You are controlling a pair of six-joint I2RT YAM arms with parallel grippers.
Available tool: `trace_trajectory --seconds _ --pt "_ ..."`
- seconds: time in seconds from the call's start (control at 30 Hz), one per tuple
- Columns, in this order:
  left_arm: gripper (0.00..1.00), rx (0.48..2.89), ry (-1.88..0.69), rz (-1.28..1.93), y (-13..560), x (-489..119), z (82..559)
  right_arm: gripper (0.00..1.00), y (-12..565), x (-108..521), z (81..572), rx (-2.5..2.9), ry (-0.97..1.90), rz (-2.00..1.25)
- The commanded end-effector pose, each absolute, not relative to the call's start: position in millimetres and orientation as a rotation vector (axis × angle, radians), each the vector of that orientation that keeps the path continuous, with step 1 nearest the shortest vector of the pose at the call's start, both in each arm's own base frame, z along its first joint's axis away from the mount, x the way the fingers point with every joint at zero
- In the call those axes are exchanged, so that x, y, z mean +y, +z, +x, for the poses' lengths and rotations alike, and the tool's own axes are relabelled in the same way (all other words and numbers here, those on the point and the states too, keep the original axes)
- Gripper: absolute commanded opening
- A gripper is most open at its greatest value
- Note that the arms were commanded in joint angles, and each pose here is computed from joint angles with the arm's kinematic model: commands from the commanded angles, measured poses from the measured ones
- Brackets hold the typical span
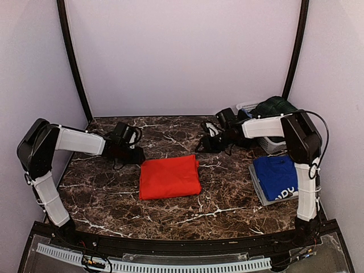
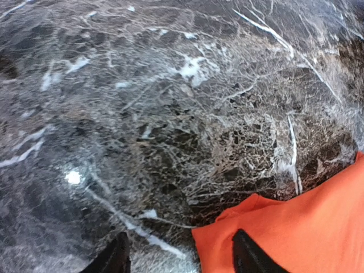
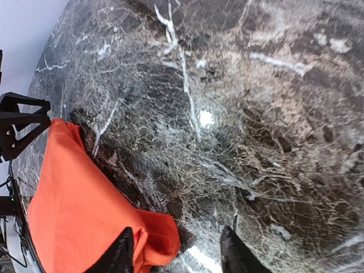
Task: Fold and stack the mixed laundry pile
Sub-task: Adjust the square-folded T-shirt at the center of the board, then smooth out the square-folded T-shirt at the center of the board.
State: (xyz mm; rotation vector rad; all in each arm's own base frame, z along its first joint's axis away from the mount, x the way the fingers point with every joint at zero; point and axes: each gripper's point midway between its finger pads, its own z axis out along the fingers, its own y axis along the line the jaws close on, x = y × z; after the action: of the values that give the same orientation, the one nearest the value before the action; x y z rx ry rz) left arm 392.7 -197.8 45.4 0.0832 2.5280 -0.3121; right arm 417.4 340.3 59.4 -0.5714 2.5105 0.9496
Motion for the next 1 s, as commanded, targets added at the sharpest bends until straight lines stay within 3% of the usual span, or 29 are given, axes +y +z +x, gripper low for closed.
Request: trace_trajectory --seconds 0.0,0.1,0.17,0.23,0.27,0.3,0.47,0.6,0.7,0.97 --pt "0.72 2.366 -0.221 0.057 125.0 -176.2 399.7 0.55 154.5 325.0 430.8 2.341 0.981 -0.556" --pt "0.79 2.222 -0.216 0.005 182.4 -159.7 390.7 0.62 199.0 314.5 423.7 2.253 0.988 -0.565" --pt "0.95 2.151 -0.248 -0.045 210.6 -151.1 380.6 0.67 226.3 312.1 415.2 2.182 1.004 -0.588" --pt "0.98 2.099 -0.291 -0.098 227.9 -144.2 369.7 0.80 245.8 310.3 408.8 2.122 1.053 -0.583" --pt "0.99 2.085 -0.324 -0.071 233.1 -147.8 366.0 0.95 249.7 309.4 406.7 2.108 1.106 -0.581" --pt "0.99 2.074 -0.399 0.007 240.6 -158.7 357.2 0.98 245.0 307.9 407.6 2.120 1.162 -0.564" --pt "0.99 2.154 -0.794 0.237 228.2 -215.1 309.9 0.99 240.8 301.7 378.7 2.043 1.730 -0.541" --pt "0.99 2.204 -1.050 0.352 201.6 -256.2 256.8 0.98 225.1 339.5 325.4 2.157 1.647 -0.673" --pt "0.99 2.282 -1.142 0.438 178.3 -285.7 219.6 0.98 206.9 371.0 274.2 2.230 1.746 -0.724" --pt "0.99 2.333 -1.422 0.374 147.4 -318.8 203.5 0.98 167.3 417.3 217.4 2.307 1.952 -0.709"
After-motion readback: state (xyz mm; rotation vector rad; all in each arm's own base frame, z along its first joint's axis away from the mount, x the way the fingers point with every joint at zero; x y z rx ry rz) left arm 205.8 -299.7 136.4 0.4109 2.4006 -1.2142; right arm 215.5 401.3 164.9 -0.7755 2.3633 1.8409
